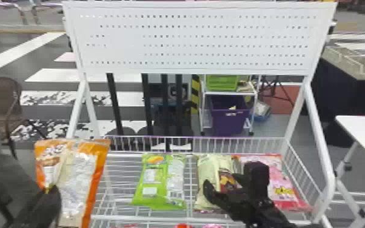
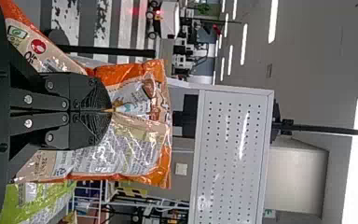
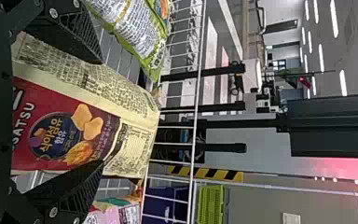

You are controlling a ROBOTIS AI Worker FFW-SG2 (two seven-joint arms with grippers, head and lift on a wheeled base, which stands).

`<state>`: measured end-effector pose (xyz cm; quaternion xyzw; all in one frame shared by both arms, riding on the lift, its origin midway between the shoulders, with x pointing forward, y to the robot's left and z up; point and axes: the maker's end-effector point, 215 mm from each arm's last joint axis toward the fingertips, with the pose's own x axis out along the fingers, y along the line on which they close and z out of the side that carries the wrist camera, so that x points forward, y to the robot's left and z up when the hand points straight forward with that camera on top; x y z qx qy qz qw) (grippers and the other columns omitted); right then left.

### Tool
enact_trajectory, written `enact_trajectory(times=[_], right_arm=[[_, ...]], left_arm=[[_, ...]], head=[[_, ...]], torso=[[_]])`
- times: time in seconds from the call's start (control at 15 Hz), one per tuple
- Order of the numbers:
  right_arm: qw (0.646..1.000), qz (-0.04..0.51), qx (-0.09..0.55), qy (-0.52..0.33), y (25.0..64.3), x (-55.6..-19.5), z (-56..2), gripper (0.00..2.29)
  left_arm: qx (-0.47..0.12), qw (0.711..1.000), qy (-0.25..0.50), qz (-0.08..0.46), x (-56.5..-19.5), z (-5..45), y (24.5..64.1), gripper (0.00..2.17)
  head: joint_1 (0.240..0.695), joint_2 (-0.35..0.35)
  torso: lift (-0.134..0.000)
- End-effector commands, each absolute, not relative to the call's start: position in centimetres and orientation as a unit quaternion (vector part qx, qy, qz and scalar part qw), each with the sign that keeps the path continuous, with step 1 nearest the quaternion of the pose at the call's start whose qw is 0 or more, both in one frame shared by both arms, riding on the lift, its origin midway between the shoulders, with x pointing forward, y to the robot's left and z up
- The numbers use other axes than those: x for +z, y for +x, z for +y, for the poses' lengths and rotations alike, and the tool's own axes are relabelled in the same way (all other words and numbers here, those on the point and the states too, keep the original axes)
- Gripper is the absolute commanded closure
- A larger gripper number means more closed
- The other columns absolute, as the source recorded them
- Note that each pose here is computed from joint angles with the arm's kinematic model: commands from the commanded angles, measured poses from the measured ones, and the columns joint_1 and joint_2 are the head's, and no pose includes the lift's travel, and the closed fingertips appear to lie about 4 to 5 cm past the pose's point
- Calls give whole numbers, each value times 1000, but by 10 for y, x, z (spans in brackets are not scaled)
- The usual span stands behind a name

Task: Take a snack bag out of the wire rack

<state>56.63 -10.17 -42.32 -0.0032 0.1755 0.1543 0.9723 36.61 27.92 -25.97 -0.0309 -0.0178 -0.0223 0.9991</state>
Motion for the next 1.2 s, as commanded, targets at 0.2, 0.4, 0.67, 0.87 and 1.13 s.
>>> enact_trajectory(times=[0.2, 0.4, 0.67, 0.87, 1.13], right_arm=[[961, 217, 170, -4, 574, -443, -83, 2236], [957, 235, 173, -3, 567, -449, -81, 2246], [961, 219, 166, -3, 561, -433, -83, 2246], [969, 195, 152, -3, 555, -406, -88, 2246], [982, 132, 132, -16, 522, -350, -121, 2246]], left_arm=[[-20, 999, -30, -16, -261, 281, 366, 1872], [-19, 999, -31, -16, -262, 282, 366, 1872], [-20, 999, -30, -17, -261, 282, 366, 1872], [-20, 999, -30, -18, -260, 282, 366, 1872], [-20, 999, -30, -20, -257, 281, 366, 1872]], head=[[499, 0], [499, 0], [499, 0], [499, 0], [499, 0]], torso=[[0], [0], [0], [0], [0]])
